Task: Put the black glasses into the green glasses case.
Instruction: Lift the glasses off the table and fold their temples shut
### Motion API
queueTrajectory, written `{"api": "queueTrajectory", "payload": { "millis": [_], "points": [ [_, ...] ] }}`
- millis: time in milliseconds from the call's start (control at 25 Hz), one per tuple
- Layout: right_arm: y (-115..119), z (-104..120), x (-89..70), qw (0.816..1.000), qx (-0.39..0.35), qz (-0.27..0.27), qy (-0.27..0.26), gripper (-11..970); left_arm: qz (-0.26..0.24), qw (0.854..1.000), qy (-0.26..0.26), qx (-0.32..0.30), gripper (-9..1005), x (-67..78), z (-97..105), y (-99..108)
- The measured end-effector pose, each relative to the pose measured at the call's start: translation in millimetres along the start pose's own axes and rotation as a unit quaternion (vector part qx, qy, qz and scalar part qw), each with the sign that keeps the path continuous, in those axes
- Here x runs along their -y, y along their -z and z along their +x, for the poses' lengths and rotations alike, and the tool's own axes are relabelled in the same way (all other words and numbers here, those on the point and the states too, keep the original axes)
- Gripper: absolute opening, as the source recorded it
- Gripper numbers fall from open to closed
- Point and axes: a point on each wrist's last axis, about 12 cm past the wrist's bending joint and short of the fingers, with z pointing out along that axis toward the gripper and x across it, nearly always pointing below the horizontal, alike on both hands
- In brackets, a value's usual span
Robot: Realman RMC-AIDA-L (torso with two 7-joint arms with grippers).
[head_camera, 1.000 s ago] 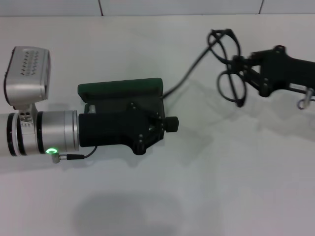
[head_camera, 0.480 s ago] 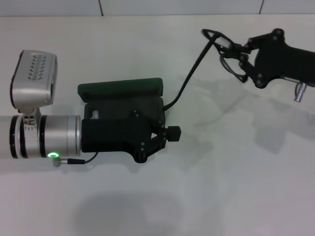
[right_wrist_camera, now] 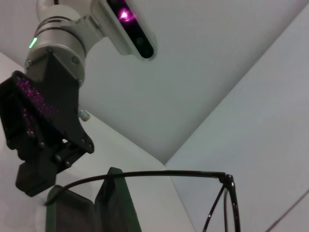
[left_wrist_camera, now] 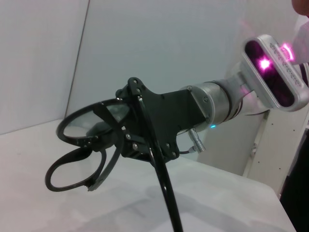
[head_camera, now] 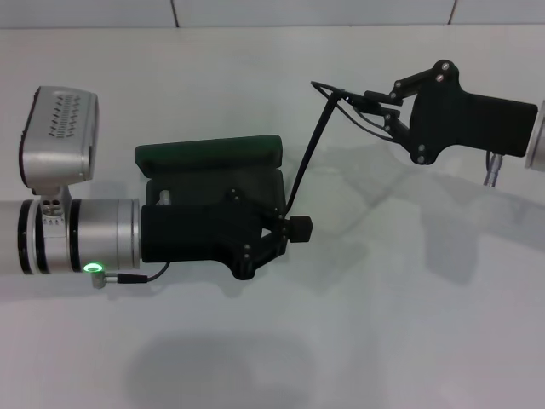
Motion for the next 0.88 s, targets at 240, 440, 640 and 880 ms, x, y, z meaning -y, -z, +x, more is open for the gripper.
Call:
{"api": "queueTrajectory", "payload": {
  "millis": [240, 440, 640, 880],
  "points": [
    [-2.8, -2.8, -3.8, 1.000, 0.009, -0.013, 0.016, 42, -0.007, 1.000, 0.002, 0.002, 4, -0.7, 1.0, 0.9],
    [-9.9, -9.5, -8.7, 0.999, 0.031, -0.020, 0.023, 42, -0.007, 1.000, 0.002, 0.001, 5, -0.4, 1.5, -0.1],
    [-14.9, -15.7, -12.4, 0.998, 0.050, -0.031, 0.014, 43, -0.007, 1.000, 0.001, 0.003, 5, -0.9, 0.3, -1.5],
    [-20.4, -22.6, -20.5, 0.996, 0.070, -0.058, -0.013, 43, -0.007, 1.000, -0.001, 0.003, 5, -2.0, -1.5, -2.7]
  ]
}}
